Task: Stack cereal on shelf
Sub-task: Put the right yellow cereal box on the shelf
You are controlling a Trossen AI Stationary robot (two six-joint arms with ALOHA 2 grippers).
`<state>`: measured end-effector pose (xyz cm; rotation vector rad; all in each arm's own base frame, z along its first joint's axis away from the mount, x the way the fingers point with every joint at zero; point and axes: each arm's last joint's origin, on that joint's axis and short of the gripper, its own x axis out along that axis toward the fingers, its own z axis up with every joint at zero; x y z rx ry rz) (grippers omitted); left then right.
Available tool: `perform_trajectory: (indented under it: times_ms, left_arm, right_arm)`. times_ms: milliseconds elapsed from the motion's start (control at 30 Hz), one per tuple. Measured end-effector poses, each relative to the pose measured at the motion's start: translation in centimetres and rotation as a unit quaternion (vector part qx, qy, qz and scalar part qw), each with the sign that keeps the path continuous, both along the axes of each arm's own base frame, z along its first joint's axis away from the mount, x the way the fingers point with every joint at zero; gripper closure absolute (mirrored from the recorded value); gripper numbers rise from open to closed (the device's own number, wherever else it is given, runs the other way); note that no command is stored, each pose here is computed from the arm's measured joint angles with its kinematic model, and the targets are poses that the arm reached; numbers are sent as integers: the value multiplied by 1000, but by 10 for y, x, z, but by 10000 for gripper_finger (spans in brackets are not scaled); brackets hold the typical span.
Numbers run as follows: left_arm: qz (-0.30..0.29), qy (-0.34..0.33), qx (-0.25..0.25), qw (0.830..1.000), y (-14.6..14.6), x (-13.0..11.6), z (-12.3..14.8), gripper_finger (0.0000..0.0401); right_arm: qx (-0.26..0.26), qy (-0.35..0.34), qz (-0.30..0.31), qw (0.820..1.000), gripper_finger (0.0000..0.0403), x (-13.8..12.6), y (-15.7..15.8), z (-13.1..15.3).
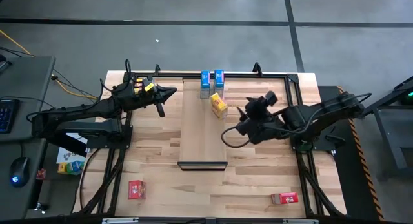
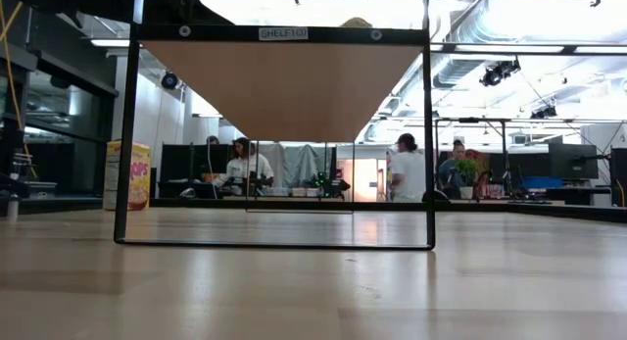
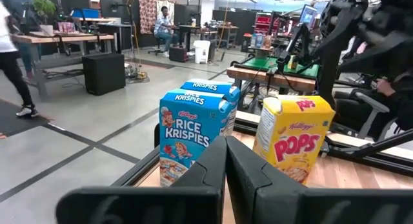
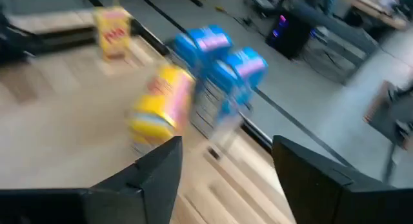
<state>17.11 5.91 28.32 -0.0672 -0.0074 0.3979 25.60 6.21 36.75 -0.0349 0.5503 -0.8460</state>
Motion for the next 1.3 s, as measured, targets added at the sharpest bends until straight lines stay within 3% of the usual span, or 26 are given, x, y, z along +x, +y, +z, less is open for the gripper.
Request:
perform_trajectory:
  times_ms: [133,300,367,500,633,800,1033,1300]
  left_arm:
    - [0,-3,1,1000,0,0,1,401]
    - [0,-4,0,1000,0,0,1,401]
    - [0,-5,-3,1000,0,0,1,401]
    - [0,-5,-4,1000,0,0,1,401]
    - [0,-5,-4,1000,0,0,1,401]
    - [0,1,-6,1000,0,0,-1,401]
    - [0,0,-10,1000,0,0,-1,401]
    - [0,-1,-13,1000,0,0,-1,401]
  right_arm:
    - [5,29,-39,999,241,-7,-3,-31]
    - [24,59,-89,994,363,-9,-19,-88]
    - [39,67,-99,992,391,-9,-27,-111]
    - [82,62,-39,994,385,1,-38,-143]
    - [87,13,54,995,400,9,-47,-141]
    - [51,-18,47,997,402,-3,-58,-122]
    - [76,-68,129,986,402,11,-62,-114]
    - [100,-70,148,981,403,15,-61,-118]
